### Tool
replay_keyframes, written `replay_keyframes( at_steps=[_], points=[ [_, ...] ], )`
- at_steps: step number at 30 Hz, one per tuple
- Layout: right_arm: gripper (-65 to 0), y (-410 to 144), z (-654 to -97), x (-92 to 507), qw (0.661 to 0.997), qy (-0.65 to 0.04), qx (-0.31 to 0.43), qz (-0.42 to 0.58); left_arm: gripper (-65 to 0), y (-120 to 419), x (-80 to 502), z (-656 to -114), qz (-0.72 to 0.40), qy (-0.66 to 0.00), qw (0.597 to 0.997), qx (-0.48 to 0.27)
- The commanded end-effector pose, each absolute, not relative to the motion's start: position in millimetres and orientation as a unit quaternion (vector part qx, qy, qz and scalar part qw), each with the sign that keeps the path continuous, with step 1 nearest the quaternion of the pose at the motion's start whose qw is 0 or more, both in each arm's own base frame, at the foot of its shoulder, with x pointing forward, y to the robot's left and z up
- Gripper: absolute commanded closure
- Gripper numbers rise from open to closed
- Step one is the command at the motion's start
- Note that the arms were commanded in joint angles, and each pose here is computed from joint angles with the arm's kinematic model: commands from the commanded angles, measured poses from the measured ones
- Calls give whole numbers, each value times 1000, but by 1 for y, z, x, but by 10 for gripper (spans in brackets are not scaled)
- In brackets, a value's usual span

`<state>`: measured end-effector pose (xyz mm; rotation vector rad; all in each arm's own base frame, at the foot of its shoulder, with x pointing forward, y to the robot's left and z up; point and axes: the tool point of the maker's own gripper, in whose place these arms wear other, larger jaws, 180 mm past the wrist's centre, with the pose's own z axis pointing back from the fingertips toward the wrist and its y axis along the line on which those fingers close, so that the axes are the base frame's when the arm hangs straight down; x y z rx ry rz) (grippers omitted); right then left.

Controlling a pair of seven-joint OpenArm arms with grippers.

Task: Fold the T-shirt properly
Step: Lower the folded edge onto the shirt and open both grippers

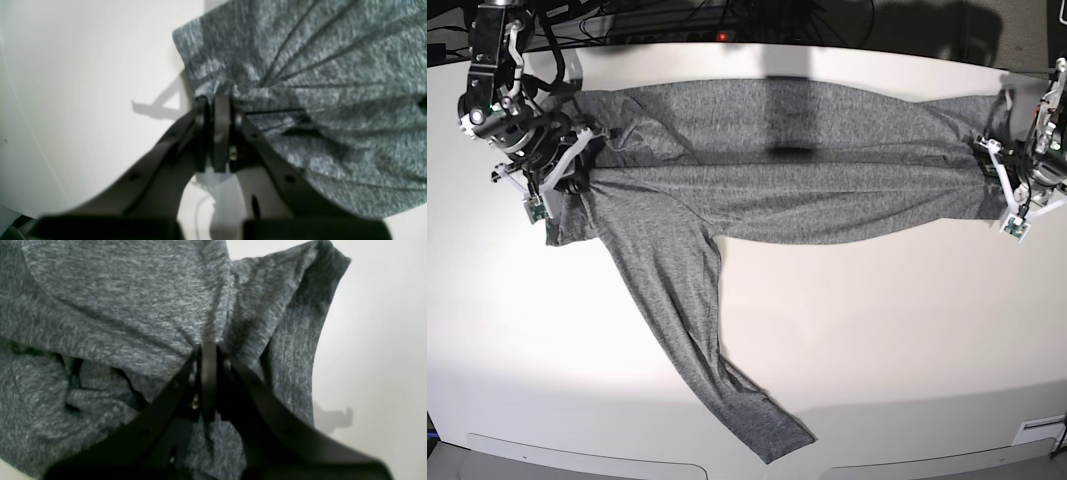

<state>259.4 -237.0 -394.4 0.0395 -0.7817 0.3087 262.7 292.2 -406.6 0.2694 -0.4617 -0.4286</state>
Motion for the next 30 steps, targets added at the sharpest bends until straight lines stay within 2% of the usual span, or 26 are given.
replay_keyframes(
  at_steps=[1,5,6,8,10,15,19,22,25,27,30],
  points=[
    [0,-241,-383,267,905,-397,11,154,0,301,272,-394,-211,-240,935,152],
    [0,-240,-385,264,906,-394,15,153,-11,301,272,-394,-211,-240,935,152],
    [-1,-240,-385,263,907,-393,15,153,-65,301,272,-394,-211,-240,935,152],
    [-97,-240,-387,261,908,-390,15,153,-150,302,272,-394,-211,-240,935,152],
    [-143,-240,-387,260,908,-390,15,153,-191,302,271,-394,-210,-237,936,153],
    [-146,-241,-387,261,908,-390,14,153,-196,305,267,-396,-208,-222,940,157],
    [-151,-241,-387,260,908,-389,12,155,-196,319,270,-390,-204,-226,932,198],
    [-225,-241,-387,261,908,-389,12,155,-196,335,275,-380,-192,-235,919,251],
    [-307,-241,-386,262,907,-392,12,154,-196,341,286,-363,-182,-269,901,289],
    [-312,-240,-383,264,903,-400,13,154,-196,334,299,-348,-174,-313,887,290],
    [-312,-236,-379,267,899,-413,28,146,-196,314,313,-338,-166,-370,879,251]
  ],
)
